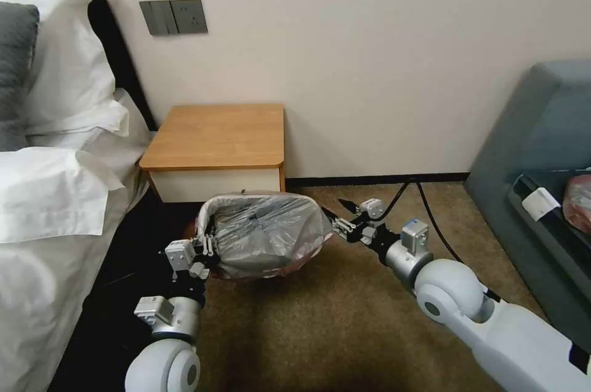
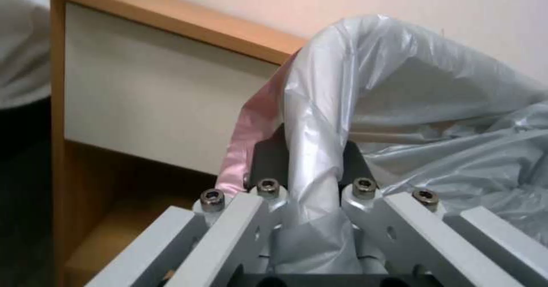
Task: Pick up the garbage bag from the table and place it over the trash can.
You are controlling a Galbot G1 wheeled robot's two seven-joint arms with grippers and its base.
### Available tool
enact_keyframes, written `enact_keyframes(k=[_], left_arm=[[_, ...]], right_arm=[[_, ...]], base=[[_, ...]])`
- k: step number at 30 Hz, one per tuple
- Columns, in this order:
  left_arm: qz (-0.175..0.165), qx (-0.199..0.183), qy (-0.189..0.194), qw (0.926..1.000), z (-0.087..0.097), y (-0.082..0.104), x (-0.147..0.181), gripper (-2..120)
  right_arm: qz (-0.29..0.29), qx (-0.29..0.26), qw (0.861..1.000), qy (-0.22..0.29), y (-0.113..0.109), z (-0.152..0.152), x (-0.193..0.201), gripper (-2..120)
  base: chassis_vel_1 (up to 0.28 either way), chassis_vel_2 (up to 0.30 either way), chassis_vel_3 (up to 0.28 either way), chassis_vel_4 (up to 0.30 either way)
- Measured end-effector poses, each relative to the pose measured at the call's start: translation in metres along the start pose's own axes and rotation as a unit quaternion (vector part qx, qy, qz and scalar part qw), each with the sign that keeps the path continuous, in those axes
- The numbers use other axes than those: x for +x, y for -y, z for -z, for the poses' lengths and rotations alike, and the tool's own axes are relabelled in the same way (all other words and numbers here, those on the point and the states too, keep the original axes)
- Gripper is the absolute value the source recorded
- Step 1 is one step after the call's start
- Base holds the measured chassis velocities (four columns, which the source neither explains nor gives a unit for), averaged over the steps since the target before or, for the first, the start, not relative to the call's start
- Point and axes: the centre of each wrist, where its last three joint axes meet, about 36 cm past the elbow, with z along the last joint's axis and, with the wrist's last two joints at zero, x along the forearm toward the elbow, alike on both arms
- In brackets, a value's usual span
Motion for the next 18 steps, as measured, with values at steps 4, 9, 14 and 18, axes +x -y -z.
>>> enact_keyframes(k=[4,9,14,18], left_arm=[[0.006,0.043,-0.010,0.9990,0.005,0.007,0.002,6],[0.015,0.094,-0.027,0.9951,0.013,0.012,0.002,6],[0.032,0.091,-0.032,0.9948,0.014,0.008,0.000,6],[0.046,0.063,-0.033,0.9964,0.007,0.004,0.000,6]], right_arm=[[-0.006,0.007,1.000,-0.001,0.004,-0.004,0.000,86],[-0.007,0.013,1.000,-0.005,0.004,-0.010,0.004,99],[-0.020,0.013,1.000,0.010,0.003,-0.013,0.016,100],[-0.036,-0.001,0.998,0.042,-0.004,-0.003,0.032,100]], base=[[0.000,0.000,0.000,0.000],[0.000,0.000,0.000,0.000],[0.000,0.000,0.000,0.000],[0.000,0.000,0.000,0.000]])
